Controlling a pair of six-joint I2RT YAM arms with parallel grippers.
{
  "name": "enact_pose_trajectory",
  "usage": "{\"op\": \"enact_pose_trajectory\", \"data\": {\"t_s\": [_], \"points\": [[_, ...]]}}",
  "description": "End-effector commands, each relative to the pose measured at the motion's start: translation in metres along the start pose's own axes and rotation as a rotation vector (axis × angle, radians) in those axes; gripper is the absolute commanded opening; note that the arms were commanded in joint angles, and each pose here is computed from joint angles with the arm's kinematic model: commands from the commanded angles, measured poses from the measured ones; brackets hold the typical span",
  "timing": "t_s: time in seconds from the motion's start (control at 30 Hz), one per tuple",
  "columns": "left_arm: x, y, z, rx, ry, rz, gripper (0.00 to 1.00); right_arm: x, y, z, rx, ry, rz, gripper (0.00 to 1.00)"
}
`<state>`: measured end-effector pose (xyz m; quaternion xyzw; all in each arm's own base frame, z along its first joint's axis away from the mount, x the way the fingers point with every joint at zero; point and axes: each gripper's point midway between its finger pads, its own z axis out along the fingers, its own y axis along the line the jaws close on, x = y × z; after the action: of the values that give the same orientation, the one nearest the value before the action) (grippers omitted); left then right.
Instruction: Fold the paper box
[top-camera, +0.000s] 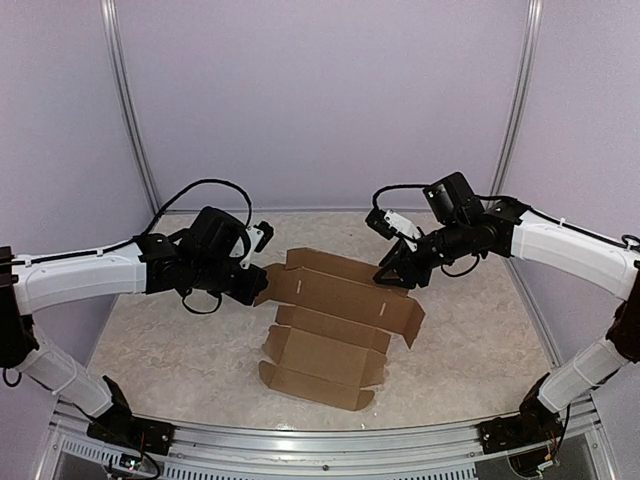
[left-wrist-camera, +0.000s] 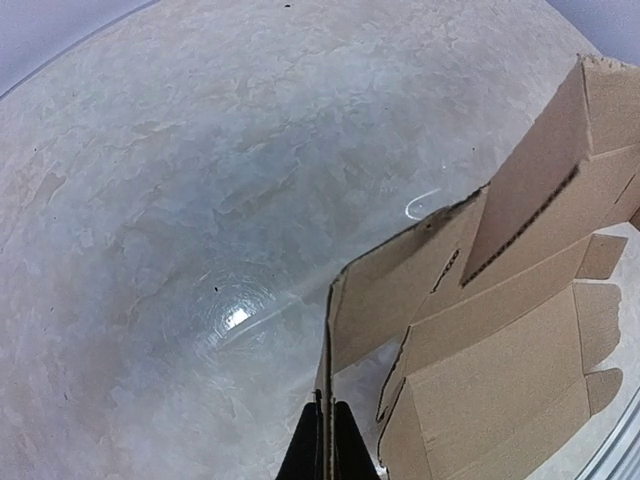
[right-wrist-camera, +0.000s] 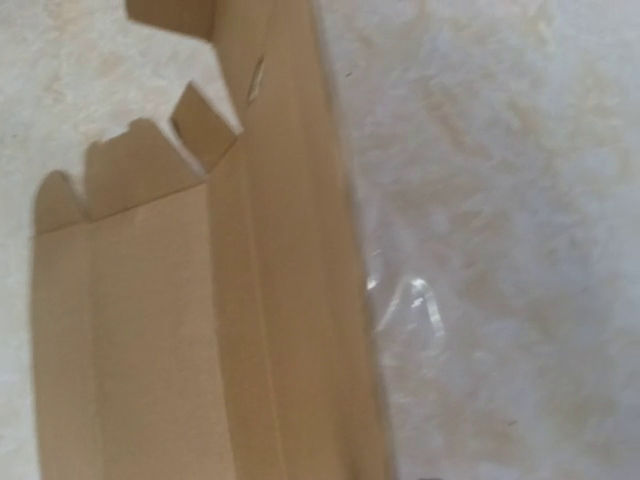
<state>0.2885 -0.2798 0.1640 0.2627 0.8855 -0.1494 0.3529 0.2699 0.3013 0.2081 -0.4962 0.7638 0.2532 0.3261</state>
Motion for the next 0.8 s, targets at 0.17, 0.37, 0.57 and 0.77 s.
{"op": "enact_pose_trajectory", "data": {"t_s": [0.17,0.37,0.57,0.77], "points": [[0.004,0.002,-0.002,-0.054,-0.014,0.051,0.0,-0.023,-0.017,-0.007,0.05,0.038,-0.068,0.44],[0.003,0.003,-0.002,-0.064,-0.018,0.063,0.0,-0.011,-0.021,0.01,0.005,0.131,-0.063,0.43],[0.004,0.003,-0.002,-0.066,-0.014,0.074,0.0,0.004,-0.028,0.025,0.006,0.196,-0.059,0.42],[0.006,0.004,0.0,-0.073,-0.007,0.079,0.0,0.011,-0.028,0.031,-0.012,0.233,-0.043,0.37]]}}
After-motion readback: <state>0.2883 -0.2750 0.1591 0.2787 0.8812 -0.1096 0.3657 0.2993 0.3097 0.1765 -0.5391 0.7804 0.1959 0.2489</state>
